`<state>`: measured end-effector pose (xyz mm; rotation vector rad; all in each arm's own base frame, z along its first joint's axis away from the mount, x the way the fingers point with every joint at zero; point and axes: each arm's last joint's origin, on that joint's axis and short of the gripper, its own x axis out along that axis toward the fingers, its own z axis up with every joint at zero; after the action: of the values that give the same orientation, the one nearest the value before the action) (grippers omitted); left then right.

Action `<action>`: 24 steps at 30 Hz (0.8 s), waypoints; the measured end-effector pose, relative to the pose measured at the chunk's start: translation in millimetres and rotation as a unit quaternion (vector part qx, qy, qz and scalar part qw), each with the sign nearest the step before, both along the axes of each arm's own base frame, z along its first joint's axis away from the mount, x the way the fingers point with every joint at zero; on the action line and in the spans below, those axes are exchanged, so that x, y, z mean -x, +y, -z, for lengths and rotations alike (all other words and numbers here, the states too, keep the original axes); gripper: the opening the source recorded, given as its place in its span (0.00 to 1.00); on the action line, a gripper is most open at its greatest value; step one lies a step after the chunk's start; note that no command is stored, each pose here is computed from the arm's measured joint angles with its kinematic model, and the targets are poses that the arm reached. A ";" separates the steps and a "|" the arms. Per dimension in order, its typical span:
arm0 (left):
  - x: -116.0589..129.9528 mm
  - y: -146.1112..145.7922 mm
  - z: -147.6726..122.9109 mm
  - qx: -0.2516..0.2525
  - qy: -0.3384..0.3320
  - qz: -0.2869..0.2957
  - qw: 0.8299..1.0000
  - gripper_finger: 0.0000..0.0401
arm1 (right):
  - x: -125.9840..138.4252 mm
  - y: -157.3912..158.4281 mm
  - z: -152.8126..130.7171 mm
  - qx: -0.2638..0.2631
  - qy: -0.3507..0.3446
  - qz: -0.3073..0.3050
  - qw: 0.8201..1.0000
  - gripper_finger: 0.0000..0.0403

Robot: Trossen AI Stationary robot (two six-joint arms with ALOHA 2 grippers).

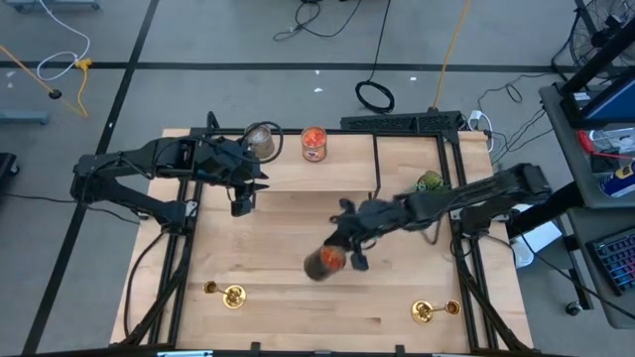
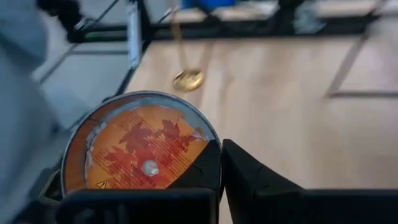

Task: Pick & Place candle stick holders
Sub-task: Put the orange scented candle on the shelf

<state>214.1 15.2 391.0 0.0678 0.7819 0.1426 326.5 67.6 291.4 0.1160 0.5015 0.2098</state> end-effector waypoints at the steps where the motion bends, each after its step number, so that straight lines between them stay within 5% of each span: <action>1: 0.0 0.0 0.0 0.000 0.000 0.000 1.000 0.26 | 3.0 -4.2 -7.7 0.010 -0.013 0.013 1.000 0.00; 7: -0.1 0.0 -0.1 0.000 -0.001 0.000 1.000 0.26 | 18.5 -40.9 -53.8 0.079 -0.056 0.055 0.994 0.00; 14: -0.1 -0.1 -0.1 0.000 -0.001 0.001 1.000 0.26 | 45.6 -115.5 -68.9 0.158 0.043 0.247 0.955 0.00; 24: -0.2 -0.1 -0.2 -0.008 0.000 0.007 1.000 0.26 | 65.7 -203.3 -50.2 0.111 0.117 0.335 0.928 0.00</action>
<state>214.3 15.1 391.2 0.0883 0.7803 0.1345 260.8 -135.7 341.6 0.0864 0.6911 -0.5373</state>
